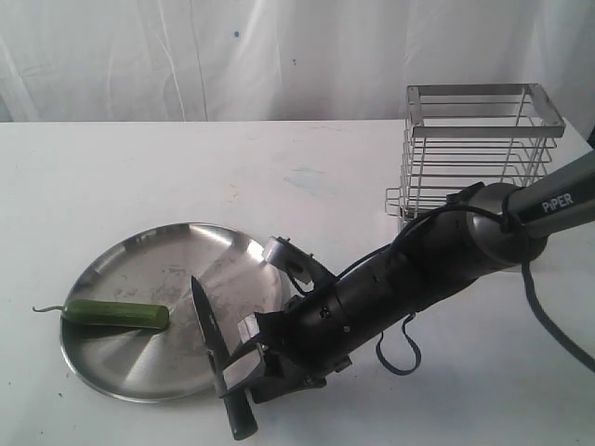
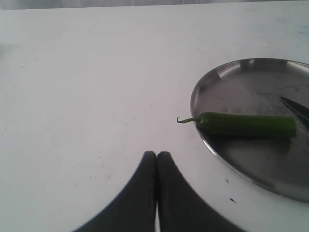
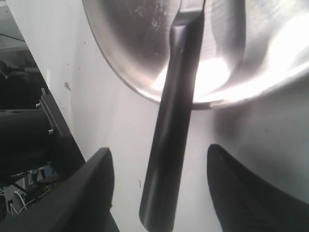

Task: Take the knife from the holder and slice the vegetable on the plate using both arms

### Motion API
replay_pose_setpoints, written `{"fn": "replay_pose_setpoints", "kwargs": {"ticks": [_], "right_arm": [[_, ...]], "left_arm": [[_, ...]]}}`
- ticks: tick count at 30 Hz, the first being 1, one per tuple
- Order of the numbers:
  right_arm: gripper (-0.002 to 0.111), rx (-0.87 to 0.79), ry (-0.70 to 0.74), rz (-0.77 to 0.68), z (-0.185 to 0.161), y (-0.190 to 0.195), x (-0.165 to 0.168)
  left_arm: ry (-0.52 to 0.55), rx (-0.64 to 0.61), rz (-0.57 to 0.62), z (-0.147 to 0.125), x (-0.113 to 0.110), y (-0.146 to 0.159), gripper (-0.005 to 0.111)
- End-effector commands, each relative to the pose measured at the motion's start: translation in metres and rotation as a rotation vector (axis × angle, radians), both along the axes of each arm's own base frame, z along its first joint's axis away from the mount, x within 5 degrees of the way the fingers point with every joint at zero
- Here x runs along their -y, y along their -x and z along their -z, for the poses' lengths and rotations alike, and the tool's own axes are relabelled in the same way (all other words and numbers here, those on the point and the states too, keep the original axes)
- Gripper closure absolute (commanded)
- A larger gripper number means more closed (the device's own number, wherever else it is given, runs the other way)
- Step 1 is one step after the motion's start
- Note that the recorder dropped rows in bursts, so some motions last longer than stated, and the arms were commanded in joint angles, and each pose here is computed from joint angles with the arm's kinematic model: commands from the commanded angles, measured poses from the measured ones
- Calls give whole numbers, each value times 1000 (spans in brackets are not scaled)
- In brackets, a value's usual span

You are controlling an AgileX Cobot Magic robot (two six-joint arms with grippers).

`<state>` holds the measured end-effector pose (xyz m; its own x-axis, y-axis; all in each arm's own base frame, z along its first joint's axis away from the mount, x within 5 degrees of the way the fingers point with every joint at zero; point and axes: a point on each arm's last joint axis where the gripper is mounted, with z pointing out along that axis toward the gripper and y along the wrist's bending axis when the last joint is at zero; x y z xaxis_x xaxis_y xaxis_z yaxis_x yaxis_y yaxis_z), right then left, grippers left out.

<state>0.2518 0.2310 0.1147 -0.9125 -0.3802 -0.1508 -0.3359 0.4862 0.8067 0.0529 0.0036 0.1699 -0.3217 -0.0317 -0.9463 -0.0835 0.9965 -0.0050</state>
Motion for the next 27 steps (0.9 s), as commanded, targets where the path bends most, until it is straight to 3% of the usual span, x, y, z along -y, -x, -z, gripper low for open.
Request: {"fn": "replay_pose_setpoints", "kwargs": {"ticks": [1,12,27], "right_arm": [[54,-6,-14,-14,2,1,0],[54,-119,-37,14,23,3,-3],[54,-83,18,5,32,16,-22]], "left_arm": [[4,4,7,0,1,0,107],[4,4,7,0,1,0,107],[4,4,7,0,1,0,107]]}}
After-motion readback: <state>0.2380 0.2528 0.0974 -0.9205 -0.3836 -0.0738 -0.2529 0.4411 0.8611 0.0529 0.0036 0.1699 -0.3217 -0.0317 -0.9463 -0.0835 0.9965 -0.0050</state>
